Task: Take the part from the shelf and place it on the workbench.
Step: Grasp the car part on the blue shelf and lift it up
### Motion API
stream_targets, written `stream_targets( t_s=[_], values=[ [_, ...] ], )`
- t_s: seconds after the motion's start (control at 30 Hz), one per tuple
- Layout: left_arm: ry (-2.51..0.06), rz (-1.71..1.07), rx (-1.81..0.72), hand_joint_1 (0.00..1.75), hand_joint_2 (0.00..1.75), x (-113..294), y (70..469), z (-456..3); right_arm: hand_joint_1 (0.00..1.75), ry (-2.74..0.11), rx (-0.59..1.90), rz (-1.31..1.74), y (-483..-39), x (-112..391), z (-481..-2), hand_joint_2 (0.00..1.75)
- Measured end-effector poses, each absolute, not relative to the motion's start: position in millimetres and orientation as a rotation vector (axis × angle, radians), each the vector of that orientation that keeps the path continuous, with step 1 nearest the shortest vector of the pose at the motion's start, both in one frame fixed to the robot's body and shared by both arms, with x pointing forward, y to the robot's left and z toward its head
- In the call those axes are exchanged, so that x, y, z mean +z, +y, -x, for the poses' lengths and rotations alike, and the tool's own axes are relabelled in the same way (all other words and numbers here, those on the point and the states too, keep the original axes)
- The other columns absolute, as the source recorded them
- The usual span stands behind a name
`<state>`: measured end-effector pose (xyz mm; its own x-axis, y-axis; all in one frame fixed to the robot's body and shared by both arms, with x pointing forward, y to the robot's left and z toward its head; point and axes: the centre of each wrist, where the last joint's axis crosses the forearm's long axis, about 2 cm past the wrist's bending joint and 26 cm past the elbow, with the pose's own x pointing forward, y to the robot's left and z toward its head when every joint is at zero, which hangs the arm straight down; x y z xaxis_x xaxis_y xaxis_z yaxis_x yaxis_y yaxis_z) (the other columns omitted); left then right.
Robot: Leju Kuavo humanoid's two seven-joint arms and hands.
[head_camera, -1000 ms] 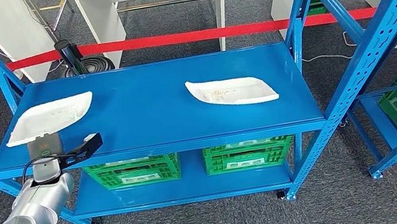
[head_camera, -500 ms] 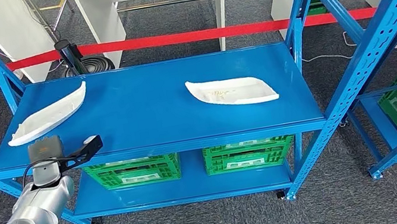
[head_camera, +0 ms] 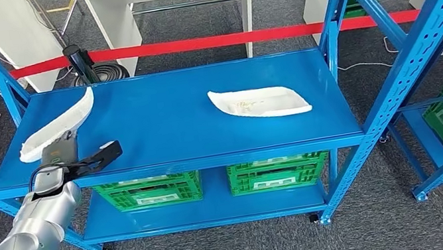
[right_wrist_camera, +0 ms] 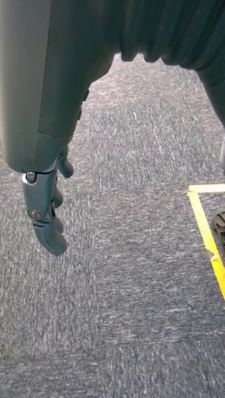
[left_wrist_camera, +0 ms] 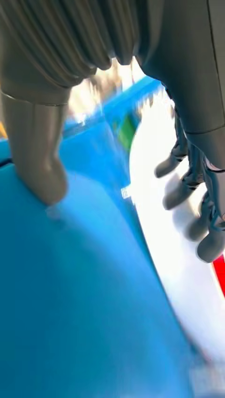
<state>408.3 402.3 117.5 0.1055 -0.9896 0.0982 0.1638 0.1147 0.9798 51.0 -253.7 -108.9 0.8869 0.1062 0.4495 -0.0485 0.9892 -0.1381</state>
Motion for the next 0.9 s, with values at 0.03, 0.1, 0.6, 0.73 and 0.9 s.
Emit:
stream_targets(
  t_s=[0.03,0.1,0.6,0.73,0.9],
  values=[
    [-1.126,-1.035,-1.150,0.00,1.75,120.3,397.3,-411.1,0.00,-0.474,0.079,0.125,-253.8,-108.9,-51.1,1.75],
    [-1.228,-1.011,-1.164,0.00,1.75,125.7,384.6,-416.7,0.00,-0.477,0.077,0.126,-253.8,-108.8,-51.6,1.75],
    [-1.457,-0.961,-1.112,0.00,1.75,155.0,339.9,-438.0,0.00,-0.482,0.053,0.127,-253.7,-109.0,-50.1,1.75],
    [-1.337,-1.128,-1.094,0.00,1.75,159.7,337.1,-440.5,0.00,-0.481,0.052,0.128,-253.5,-109.0,-49.8,1.75],
    [-1.056,-1.341,-1.095,0.00,1.75,164.1,352.0,-443.3,0.00,-0.481,0.054,0.127,-253.0,-109.0,-49.5,1.75]
  ],
)
